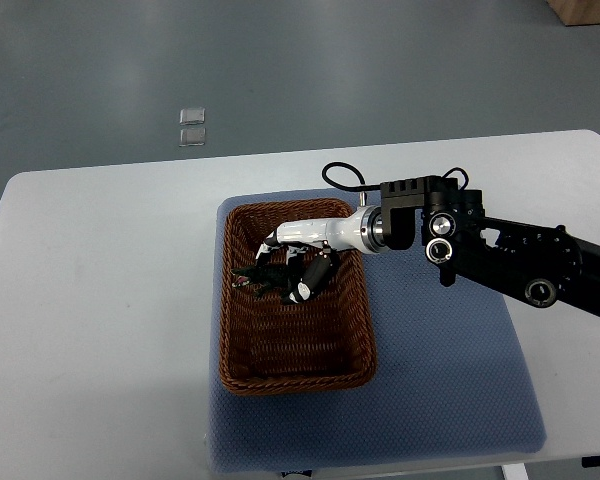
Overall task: Place crocodile in brown basket with right hand
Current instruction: 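Carry the crocodile over the wicker basket and lower it inside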
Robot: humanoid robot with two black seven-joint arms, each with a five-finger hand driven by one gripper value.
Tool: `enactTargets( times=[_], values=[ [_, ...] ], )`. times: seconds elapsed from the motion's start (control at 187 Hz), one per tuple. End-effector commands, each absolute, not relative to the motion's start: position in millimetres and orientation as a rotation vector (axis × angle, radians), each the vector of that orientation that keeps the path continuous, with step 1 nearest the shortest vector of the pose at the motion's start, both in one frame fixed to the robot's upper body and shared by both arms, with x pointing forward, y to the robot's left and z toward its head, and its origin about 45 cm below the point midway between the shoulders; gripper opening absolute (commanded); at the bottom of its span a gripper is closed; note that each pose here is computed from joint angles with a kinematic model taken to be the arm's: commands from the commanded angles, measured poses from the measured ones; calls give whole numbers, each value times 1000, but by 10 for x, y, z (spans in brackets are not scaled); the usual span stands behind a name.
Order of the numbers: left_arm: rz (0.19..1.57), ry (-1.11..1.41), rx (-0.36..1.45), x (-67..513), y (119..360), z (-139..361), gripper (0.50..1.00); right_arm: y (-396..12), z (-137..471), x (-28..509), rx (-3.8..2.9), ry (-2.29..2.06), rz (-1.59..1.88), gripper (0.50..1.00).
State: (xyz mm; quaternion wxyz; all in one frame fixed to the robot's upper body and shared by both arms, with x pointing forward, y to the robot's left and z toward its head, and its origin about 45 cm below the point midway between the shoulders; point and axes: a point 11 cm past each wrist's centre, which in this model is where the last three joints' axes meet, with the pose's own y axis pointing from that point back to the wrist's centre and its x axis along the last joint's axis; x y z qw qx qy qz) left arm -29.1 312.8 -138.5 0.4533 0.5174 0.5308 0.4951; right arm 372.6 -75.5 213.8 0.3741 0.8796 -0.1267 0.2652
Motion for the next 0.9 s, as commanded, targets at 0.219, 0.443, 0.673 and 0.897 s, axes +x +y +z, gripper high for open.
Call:
enactTargets(
  times=[0.219,0.443,0.673,0.897],
  values=[
    [1223,1311,1276,-288,3127,-1385,1000,-764,1996,3668,2256,-315,636,754],
    [1224,1311,1277,-289,3132,-1385,1000,-805,2016,3694,2251,-322,636,864],
    [1223,1310,1278,-290,3129,-1385,1000,-870,2117,3774,2262,-363,632,924],
    [1224,1311,1280,-300,3138,-1384,1000,-1078,2725,4132,2376,-610,620,926]
  ],
)
